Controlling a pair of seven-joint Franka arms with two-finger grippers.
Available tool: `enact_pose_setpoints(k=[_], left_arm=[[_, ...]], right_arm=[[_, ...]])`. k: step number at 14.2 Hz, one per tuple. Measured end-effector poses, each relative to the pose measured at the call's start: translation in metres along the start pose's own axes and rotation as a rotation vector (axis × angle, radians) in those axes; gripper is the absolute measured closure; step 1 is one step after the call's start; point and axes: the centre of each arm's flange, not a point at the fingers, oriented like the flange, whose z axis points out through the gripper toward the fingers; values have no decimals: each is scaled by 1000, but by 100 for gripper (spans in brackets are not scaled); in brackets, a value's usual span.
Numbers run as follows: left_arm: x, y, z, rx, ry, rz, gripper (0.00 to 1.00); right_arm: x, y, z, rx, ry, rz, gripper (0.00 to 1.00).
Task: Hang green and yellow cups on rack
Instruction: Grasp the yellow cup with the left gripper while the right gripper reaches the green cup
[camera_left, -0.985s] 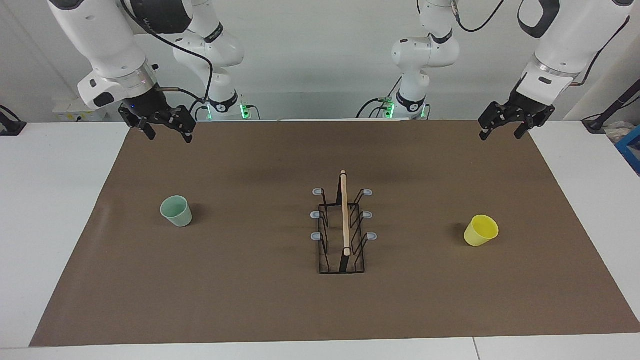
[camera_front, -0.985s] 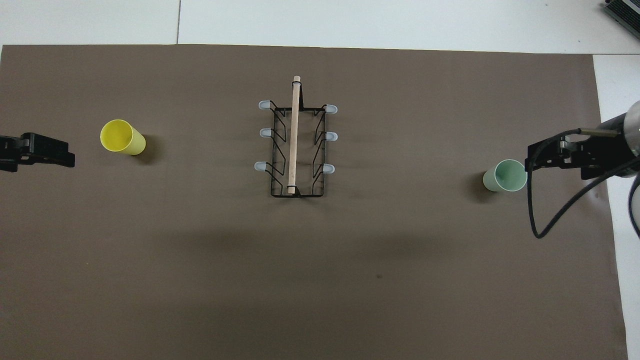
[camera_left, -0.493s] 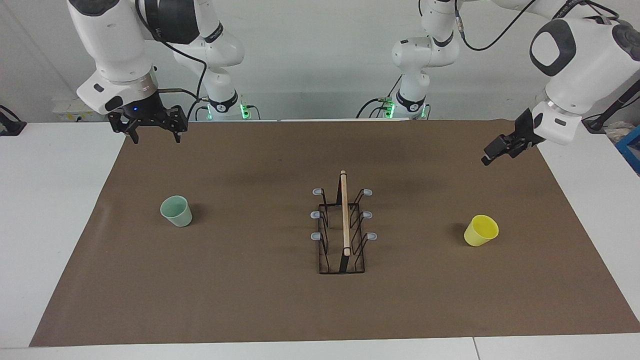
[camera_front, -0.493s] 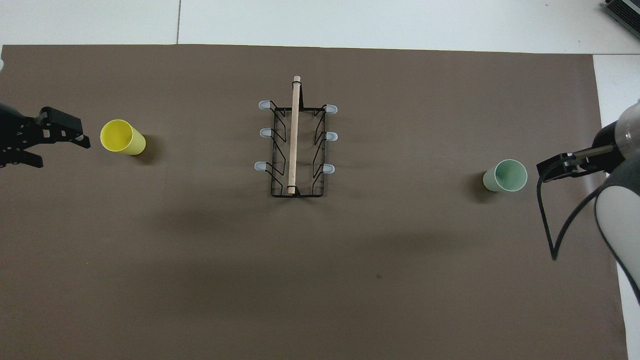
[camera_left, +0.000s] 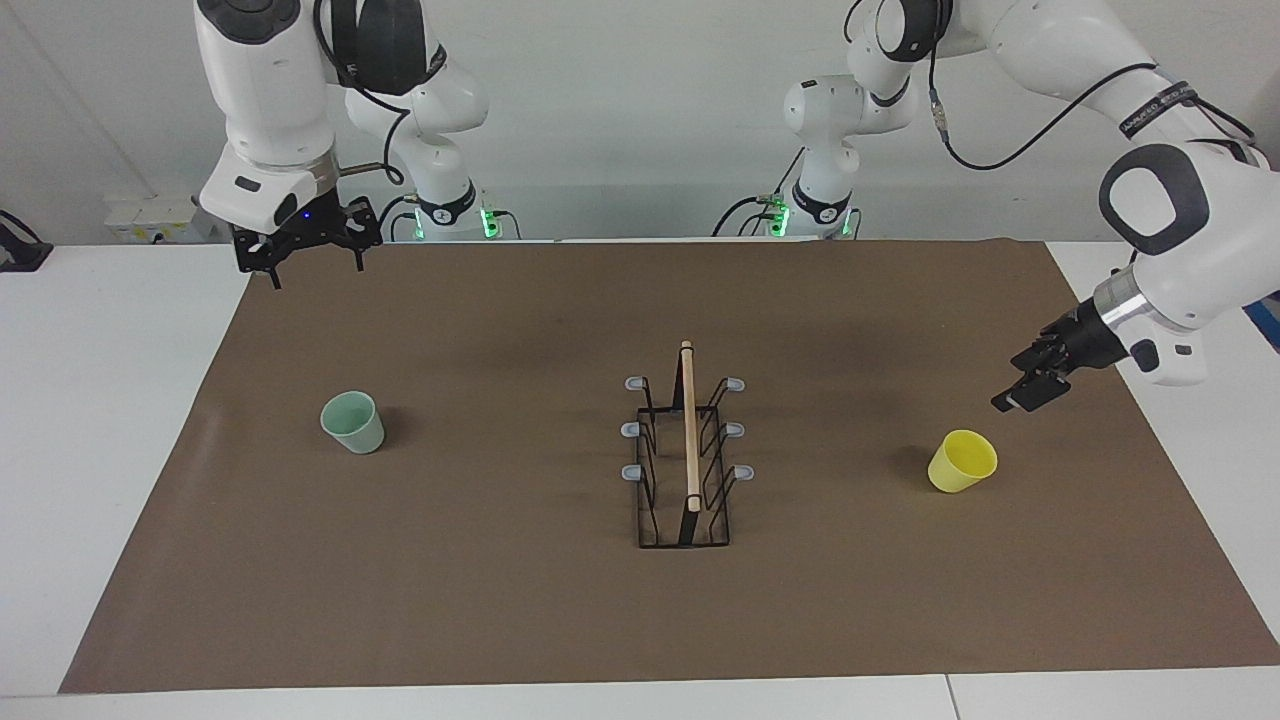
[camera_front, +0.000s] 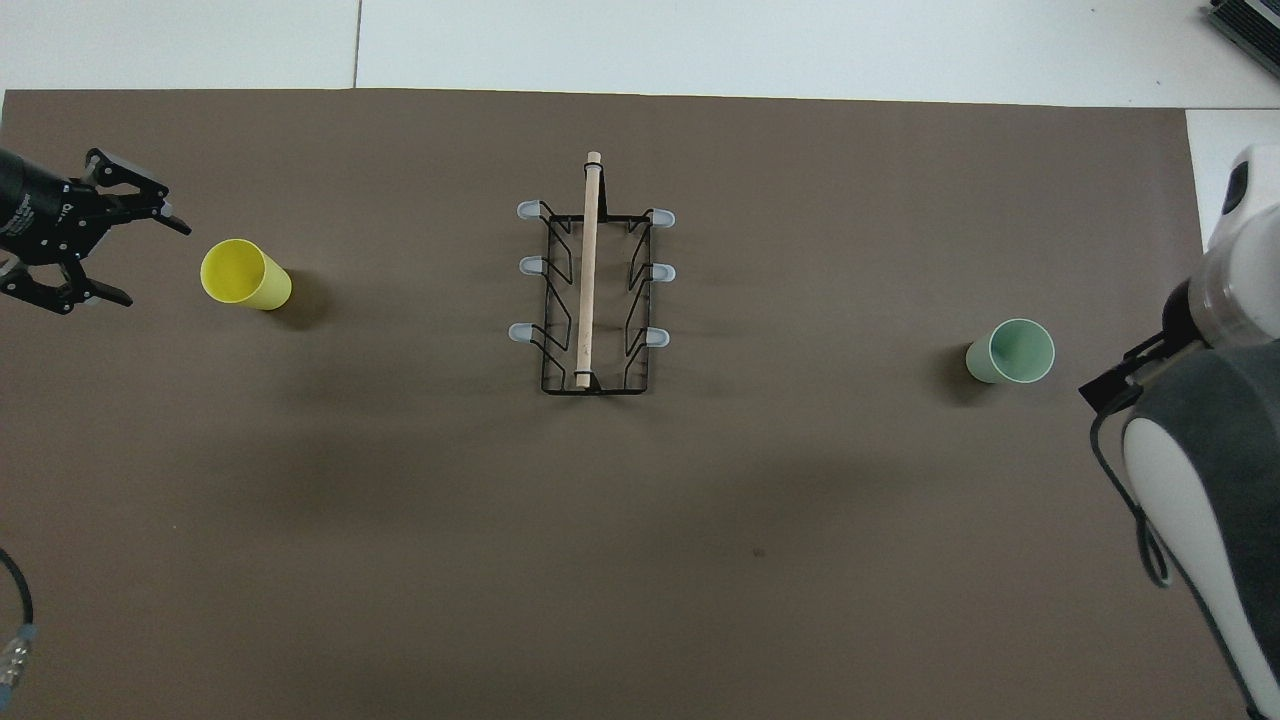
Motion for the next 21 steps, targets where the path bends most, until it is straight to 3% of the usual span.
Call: enact_pose_setpoints(k=[2,4,7,11,14,17,21], left_arm=[[25,7,26,2,-26,-142,5],[58,3,51,-16,-68,-281,5],[96,-6,65,-100,-113,-463,5],[133,-34,78,-175,-179,-684,5],[141,-48,109,-177,-239,-780,1],[135,-60,131,-184,-315,-836,0],[124,-77,154,-256,-381,-929,0]], right_arm=[[5,-8,5,-58,-37,-132,0],[14,-13,20,-89,-32,-247,0],[28,-17,48,-137,-10,-399,0],[47,-35,72,-238,-124,-528,0],[82,-72,104,-329,-254,-664,0],[103,-87,142,-367,-348,-742,0],[106,-95,184,-403,-403,-824,0]])
